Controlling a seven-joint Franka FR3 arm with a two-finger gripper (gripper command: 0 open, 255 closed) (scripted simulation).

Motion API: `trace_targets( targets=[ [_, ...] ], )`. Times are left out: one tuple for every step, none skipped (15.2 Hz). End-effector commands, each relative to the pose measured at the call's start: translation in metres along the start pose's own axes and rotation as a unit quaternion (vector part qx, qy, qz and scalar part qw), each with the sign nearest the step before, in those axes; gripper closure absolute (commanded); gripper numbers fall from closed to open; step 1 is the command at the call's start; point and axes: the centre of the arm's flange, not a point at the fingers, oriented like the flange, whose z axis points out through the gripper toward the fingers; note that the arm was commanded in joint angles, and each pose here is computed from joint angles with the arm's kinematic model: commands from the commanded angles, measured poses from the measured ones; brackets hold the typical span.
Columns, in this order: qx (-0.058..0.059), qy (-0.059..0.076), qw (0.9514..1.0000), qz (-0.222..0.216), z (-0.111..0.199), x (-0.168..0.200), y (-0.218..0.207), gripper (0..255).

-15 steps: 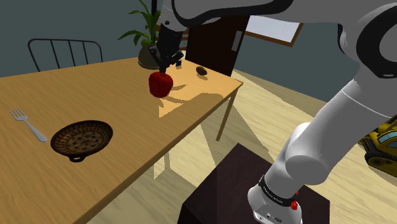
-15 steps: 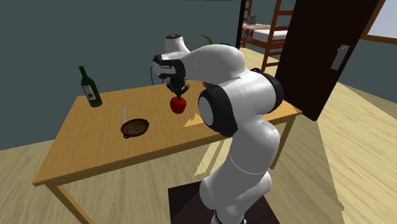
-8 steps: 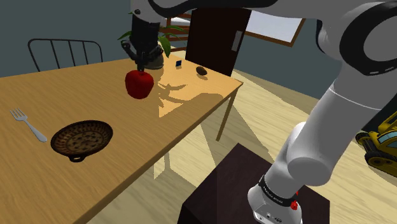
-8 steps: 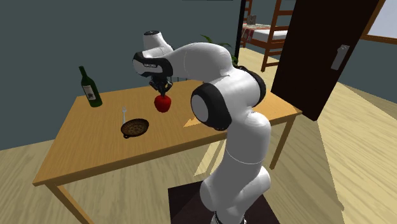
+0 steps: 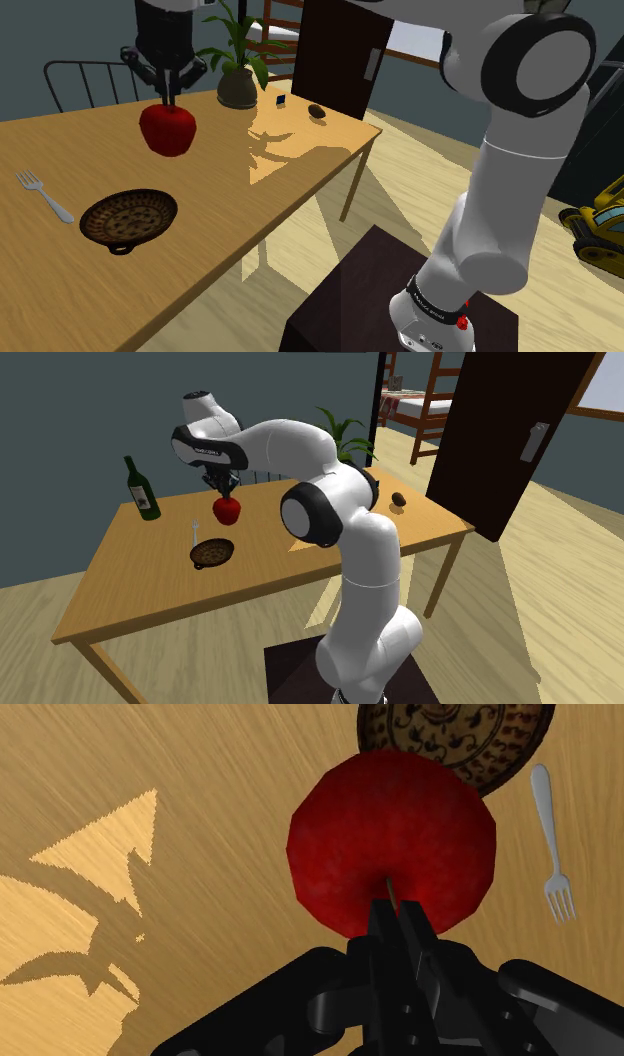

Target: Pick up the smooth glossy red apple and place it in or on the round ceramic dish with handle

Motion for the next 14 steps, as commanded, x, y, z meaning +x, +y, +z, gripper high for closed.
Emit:
trace_targets(
  targets=[
    [0.000,0.000,1.0000,0.001,-0.003,-0.007,-0.024,255],
    [0.000,0.000,1.0000,0.001,-0.006,-0.010,-0.037,255],
    [0.000,0.000,1.0000,0.001,-0.008,-0.012,-0.049,255],
    [0.000,0.000,1.0000,0.001,-0.010,-0.015,-0.062,255],
    [0.000,0.000,1.0000,0.001,-0.013,-0.018,-0.075,255],
    [0.000,0.000,1.0000,0.001,-0.016,-0.022,-0.094,255],
    [0.000,0.000,1.0000,0.001,-0.011,-0.023,-0.094,255],
    [0.000,0.000,1.0000,0.001,-0.006,-0.024,-0.094,255],
    [0.000,0.000,1.0000,0.001,-0.001,-0.026,-0.093,255],
    [0.000,0.000,1.0000,0.001,0.004,-0.027,-0.093,255],
    [0.000,0.000,1.0000,0.001,0.009,-0.028,-0.093,255],
    [0.000,0.000,1.0000,0.001,0.015,-0.029,-0.092,255],
    [0.000,0.000,1.0000,0.001,0.020,-0.031,-0.092,255],
    [0.000,0.000,1.0000,0.001,0.025,-0.032,-0.092,255]
  ],
)
